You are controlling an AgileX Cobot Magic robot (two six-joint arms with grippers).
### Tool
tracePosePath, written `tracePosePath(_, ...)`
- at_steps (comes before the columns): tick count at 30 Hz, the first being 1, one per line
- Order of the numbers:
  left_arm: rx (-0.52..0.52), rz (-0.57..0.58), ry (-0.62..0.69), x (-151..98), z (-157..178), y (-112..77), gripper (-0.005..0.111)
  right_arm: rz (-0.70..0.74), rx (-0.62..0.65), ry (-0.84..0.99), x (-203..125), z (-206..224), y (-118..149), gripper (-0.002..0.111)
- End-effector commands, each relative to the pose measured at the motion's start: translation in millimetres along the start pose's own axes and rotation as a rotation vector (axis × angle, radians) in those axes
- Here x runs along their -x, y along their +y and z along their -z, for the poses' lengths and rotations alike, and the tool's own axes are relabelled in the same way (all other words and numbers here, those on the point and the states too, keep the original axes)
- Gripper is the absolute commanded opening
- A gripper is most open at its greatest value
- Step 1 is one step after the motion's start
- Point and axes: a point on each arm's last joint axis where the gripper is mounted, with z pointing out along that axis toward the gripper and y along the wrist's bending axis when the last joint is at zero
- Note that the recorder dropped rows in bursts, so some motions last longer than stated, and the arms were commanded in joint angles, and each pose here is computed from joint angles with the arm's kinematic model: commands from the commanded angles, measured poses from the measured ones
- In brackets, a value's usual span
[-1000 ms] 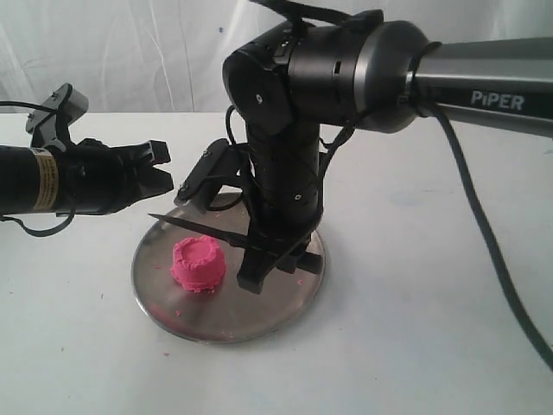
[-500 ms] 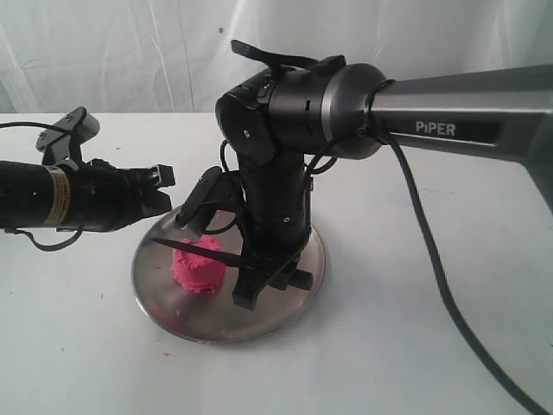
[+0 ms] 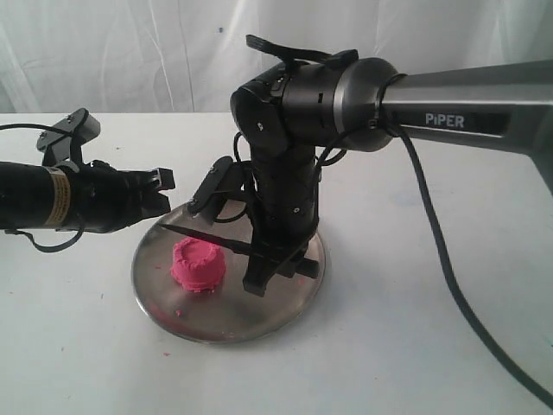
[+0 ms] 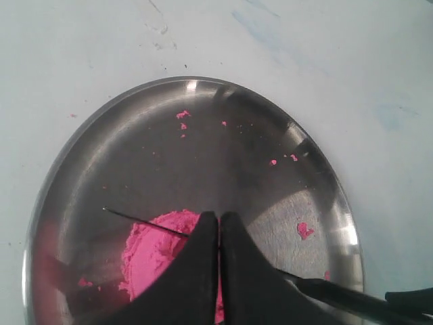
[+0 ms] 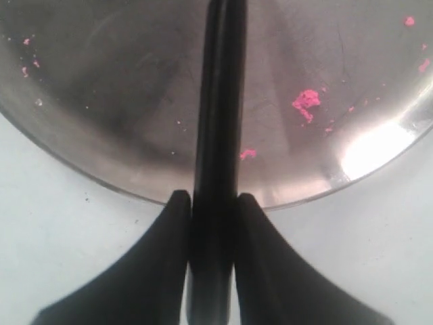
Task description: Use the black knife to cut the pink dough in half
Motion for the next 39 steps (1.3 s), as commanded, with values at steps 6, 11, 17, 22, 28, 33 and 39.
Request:
tracePosePath(6, 0.007, -0.017, 0.005, -1.7, 0.3, -0.5, 0.007, 0.006, 0.043, -0.009, 3.0, -7.7, 0.8, 0.000)
tracePosePath(11, 0.014, -0.017, 0.003, -1.6, 0.3, 0.1, 0.007, 0.003, 0.052, 0.006, 3.5, -13.9, 1.5, 0.000)
tracePosePath(17, 0.069, -0.001, 0.004, -2.8, -3.8, 7.4, 0.007, 0.004, 0.053, 0.008, 3.3, -13.9, 1.6, 0.000)
tracePosePath(22, 0.082, 0.019, 0.045, -7.6, -20.4, 15.6, 0.007, 0.004, 0.053, 0.008, 3.3, -13.9, 1.6, 0.000)
tracePosePath(28, 0.079, 0.006, 0.047, -1.3, -32.8, 16.7, 0.007, 0.006, 0.060, 0.005, 3.6, -13.9, 2.2, 0.000)
tracePosePath(33, 0.084, 0.004, 0.058, -3.1, -35.7, 18.7, 0.007, 0.006, 0.059, 0.003, 3.8, -13.9, 2.1, 0.000)
tracePosePath(39, 0.084, 0.002, 0.058, -3.1, -35.7, 18.7, 0.007, 0.005, 0.058, -0.004, 4.4, -13.9, 2.0, 0.000)
